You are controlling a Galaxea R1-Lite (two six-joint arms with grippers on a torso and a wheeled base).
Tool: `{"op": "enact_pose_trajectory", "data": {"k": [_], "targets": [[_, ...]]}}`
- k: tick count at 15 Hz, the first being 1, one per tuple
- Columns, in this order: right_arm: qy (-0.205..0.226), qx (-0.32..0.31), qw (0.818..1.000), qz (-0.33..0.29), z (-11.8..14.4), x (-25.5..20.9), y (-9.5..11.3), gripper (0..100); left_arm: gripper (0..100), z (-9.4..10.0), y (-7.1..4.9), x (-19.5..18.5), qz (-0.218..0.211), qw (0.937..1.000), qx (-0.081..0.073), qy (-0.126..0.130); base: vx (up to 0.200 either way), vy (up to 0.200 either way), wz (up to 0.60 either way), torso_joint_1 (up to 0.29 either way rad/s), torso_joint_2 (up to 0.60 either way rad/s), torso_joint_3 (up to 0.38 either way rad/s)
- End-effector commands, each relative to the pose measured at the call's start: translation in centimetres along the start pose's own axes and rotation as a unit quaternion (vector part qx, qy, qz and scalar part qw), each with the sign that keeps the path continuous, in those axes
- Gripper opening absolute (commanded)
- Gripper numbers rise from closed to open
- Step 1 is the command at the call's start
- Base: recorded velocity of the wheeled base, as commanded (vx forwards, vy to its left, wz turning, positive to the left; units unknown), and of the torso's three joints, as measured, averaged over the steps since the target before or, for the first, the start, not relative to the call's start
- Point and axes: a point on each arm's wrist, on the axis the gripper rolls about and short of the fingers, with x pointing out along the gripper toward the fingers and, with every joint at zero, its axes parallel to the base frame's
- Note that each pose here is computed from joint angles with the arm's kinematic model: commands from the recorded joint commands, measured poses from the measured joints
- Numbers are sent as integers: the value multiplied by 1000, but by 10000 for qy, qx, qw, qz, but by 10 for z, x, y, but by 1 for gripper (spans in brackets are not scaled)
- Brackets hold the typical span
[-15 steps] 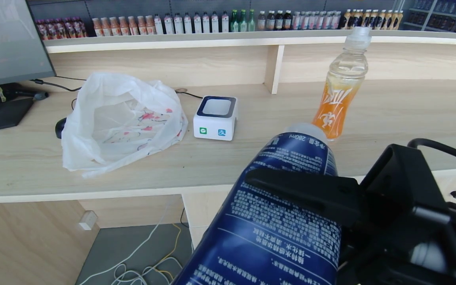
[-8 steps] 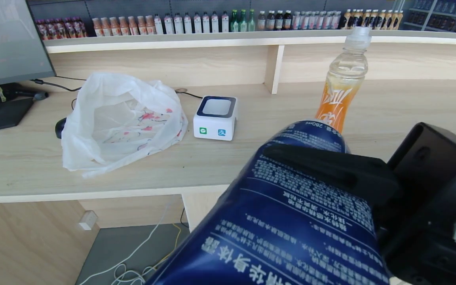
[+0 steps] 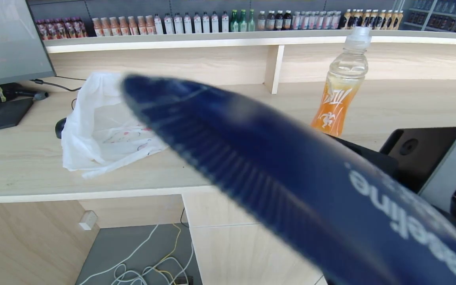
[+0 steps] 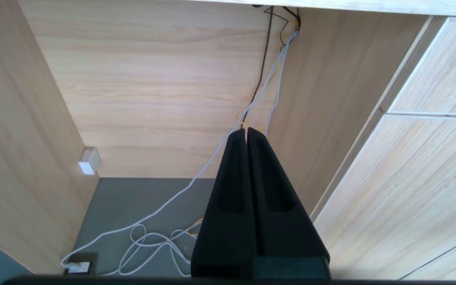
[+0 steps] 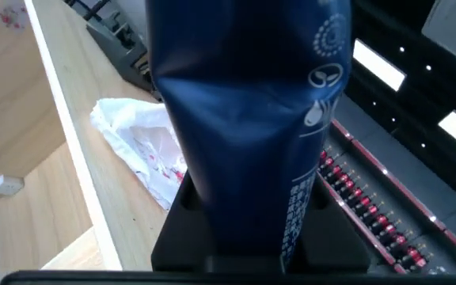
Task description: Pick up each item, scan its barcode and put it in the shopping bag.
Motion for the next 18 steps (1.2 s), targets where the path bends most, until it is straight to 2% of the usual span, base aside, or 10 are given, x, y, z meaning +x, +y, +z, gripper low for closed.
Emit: {"op": "enact_pose_trajectory", "data": {"k": [1,2,4,6,8,9,10,13,15,18], "targets": [[139,377,9988,263,-10,4,17,0,0,0,0,0,1,10000,1,-2,0,0,0,0,0,0],[151,516,9982,274,-11,4,18,0,0,0,0,0,1,10000,1,-2,0,0,0,0,0,0],[307,1253,9915,185,-11,3,20,0,0,0,0,0,1,10000,1,-2,0,0,0,0,0,0],[401,2006,9786,-220,-9,5,13,0,0,0,0,0,1,10000,1,-2,0,0,0,0,0,0],[641,2916,9510,-809,-11,5,8,0,0,0,0,0,1,10000,1,-2,0,0,0,0,0,0],[948,3200,9381,-930,-19,2,14,0,0,0,0,0,1,10000,1,-2,0,0,0,0,0,0],[1306,3671,9135,-1173,-26,-1,23,0,0,0,0,0,1,10000,1,-2,0,0,0,0,0,0],[1400,3994,8900,-1697,-42,2,10,0,0,0,0,0,1,10000,1,-2,0,0,0,0,0,0],[1281,4332,8645,-2206,-57,7,-9,0,0,0,0,0,1,10000,1,-2,0,0,0,0,0,0],[1311,4308,8590,-2436,-72,17,-14,0,0,0,0,0,1,10000,1,-2,0,0,0,0,0,0]]}}
